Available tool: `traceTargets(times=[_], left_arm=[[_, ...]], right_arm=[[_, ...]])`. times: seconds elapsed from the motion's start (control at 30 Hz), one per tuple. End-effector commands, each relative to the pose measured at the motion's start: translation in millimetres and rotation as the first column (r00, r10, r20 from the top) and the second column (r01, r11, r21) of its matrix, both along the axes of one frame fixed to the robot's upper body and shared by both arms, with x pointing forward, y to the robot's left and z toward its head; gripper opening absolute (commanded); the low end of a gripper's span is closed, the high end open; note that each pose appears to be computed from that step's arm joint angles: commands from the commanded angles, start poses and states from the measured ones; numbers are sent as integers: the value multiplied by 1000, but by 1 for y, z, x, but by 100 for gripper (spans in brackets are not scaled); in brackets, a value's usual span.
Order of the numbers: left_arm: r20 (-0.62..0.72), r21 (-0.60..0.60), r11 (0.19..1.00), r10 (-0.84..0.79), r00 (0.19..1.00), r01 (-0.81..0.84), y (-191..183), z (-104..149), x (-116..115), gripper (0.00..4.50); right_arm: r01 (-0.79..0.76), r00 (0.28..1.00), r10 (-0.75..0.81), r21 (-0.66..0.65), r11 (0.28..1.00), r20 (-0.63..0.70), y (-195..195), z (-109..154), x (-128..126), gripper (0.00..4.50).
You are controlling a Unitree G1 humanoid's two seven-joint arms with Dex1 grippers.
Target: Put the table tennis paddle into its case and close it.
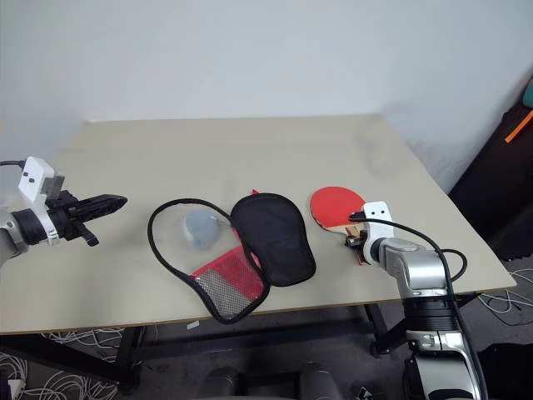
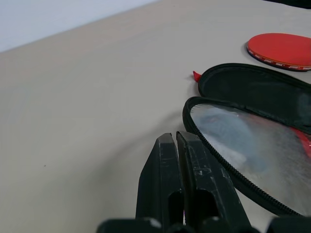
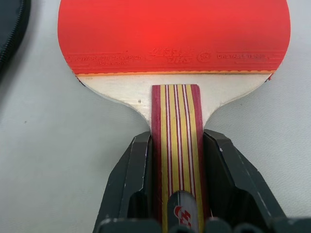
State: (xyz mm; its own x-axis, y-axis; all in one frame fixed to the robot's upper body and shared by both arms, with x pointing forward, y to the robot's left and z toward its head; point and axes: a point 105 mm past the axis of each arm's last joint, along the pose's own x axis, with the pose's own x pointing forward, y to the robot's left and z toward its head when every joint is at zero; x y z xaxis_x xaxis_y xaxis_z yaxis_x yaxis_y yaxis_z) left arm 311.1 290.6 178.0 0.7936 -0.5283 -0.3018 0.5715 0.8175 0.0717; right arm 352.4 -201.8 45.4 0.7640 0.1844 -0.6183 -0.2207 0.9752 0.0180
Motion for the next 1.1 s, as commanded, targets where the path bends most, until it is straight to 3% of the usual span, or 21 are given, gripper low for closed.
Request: traceTargets(times=[0.03, 0.37, 0.67, 1.1], left_arm=[[53, 6, 999, -40, 998, 40, -7, 17, -1, 0], [50, 22, 997, -73, 996, 72, -12, 14, 3, 0], [44, 20, 996, -89, 995, 88, -16, 13, 4, 0], [43, 17, 996, -93, 995, 92, -20, 13, 5, 0]], right_arm=[[-14, 992, 7, 57, 998, 124, 16, 38, 8, 110], [-206, 968, 172, 188, 960, 183, 112, 80, -22, 110], [-223, 975, 218, 216, 951, 45, 150, 51, -53, 110], [-173, 985, 169, 144, 974, 36, 145, 32, -31, 110]])
